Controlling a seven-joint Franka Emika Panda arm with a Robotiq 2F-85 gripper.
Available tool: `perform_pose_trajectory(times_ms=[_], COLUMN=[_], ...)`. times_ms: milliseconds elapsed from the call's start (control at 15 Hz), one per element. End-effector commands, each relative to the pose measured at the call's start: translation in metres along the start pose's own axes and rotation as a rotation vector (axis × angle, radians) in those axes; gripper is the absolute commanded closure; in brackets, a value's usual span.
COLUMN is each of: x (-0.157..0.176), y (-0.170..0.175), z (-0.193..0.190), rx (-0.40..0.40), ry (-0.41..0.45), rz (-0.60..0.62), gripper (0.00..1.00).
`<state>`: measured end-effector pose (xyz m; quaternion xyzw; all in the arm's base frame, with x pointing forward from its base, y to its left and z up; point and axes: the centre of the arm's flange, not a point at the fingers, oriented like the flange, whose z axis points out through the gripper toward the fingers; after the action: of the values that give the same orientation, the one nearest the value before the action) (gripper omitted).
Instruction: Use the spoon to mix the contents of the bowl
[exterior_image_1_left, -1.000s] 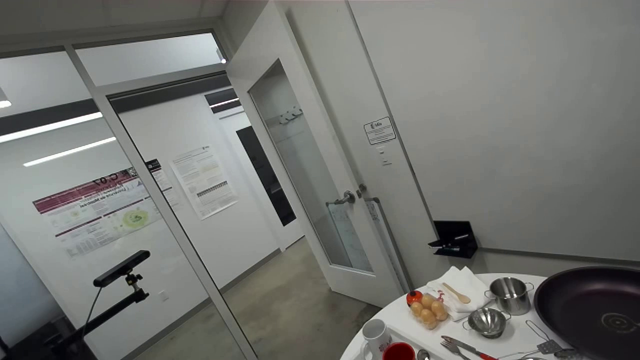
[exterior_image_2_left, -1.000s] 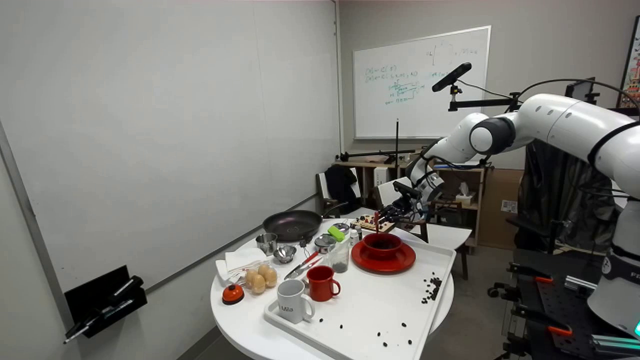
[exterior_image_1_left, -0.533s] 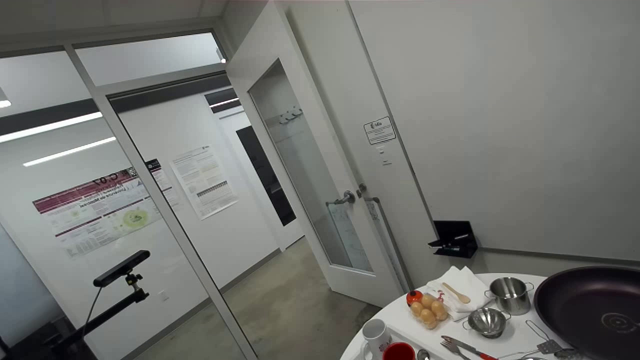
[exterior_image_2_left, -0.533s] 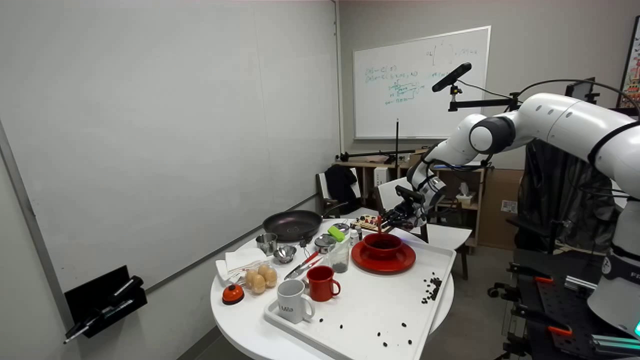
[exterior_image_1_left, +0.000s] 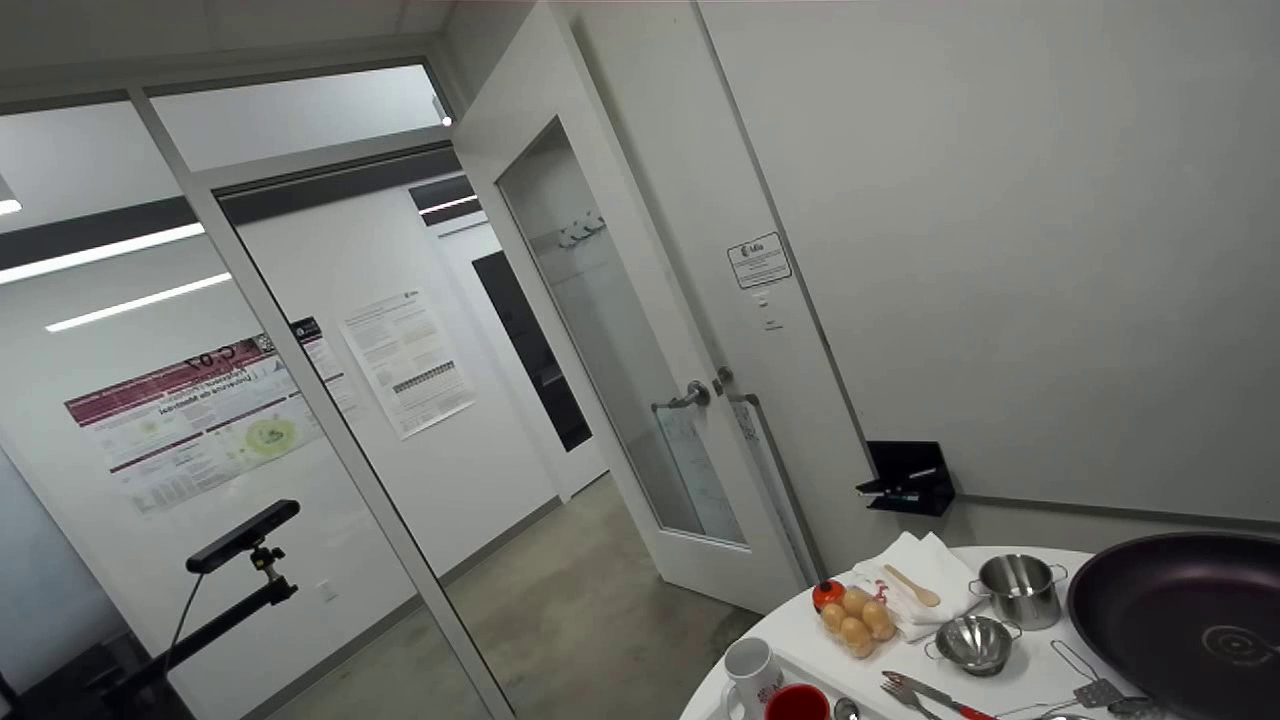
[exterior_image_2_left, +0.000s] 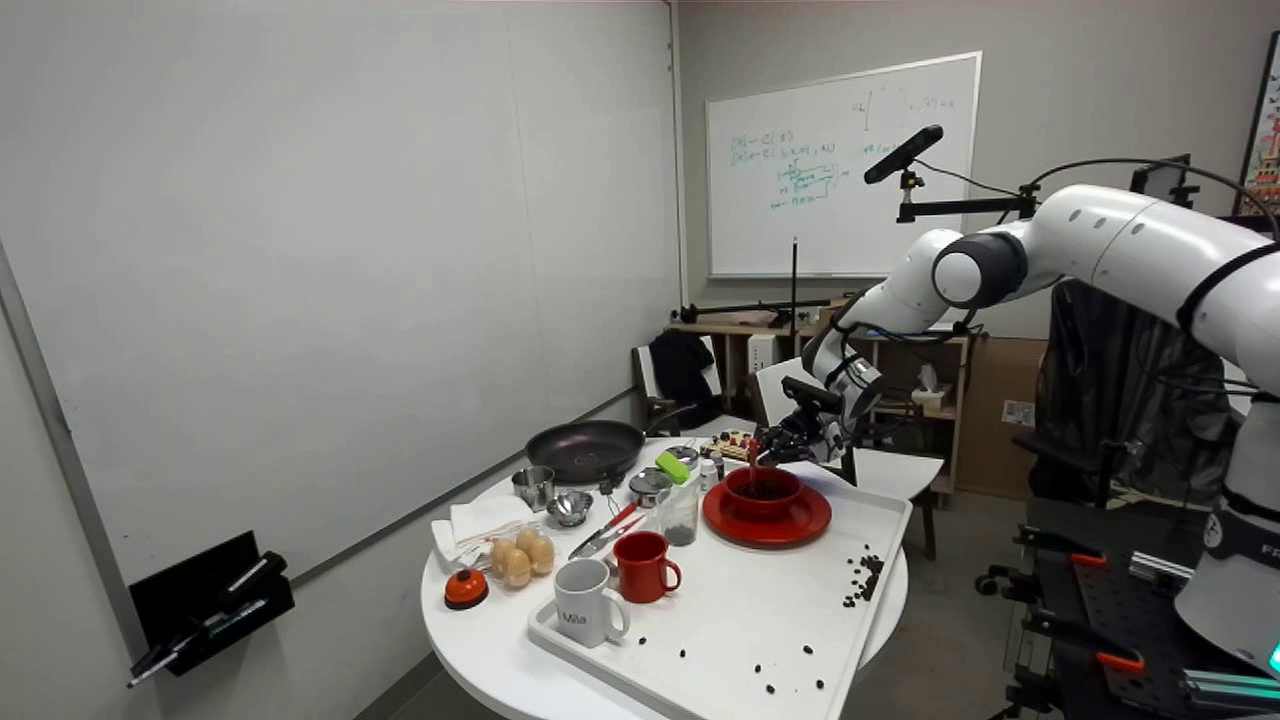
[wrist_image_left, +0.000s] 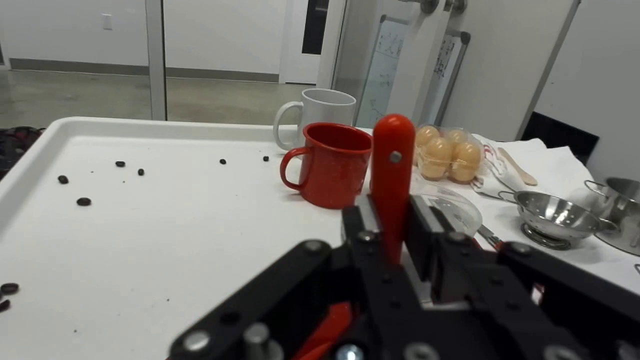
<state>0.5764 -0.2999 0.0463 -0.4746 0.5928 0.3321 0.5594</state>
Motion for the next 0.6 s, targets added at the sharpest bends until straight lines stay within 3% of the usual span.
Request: perform_pose_trajectory(times_ms=[0,267,533], x=[-0.022,-0.024,-0.016], y=[-0.005,-0.021,-0.032], z=[0.027,0.044,0.025], rx=[-0.08,-0.108,-0.06], ry=[0.012,0.013,0.012], rz=[-0.034,-0.051,-0.047], gripper=[0.93,0.93,0.93])
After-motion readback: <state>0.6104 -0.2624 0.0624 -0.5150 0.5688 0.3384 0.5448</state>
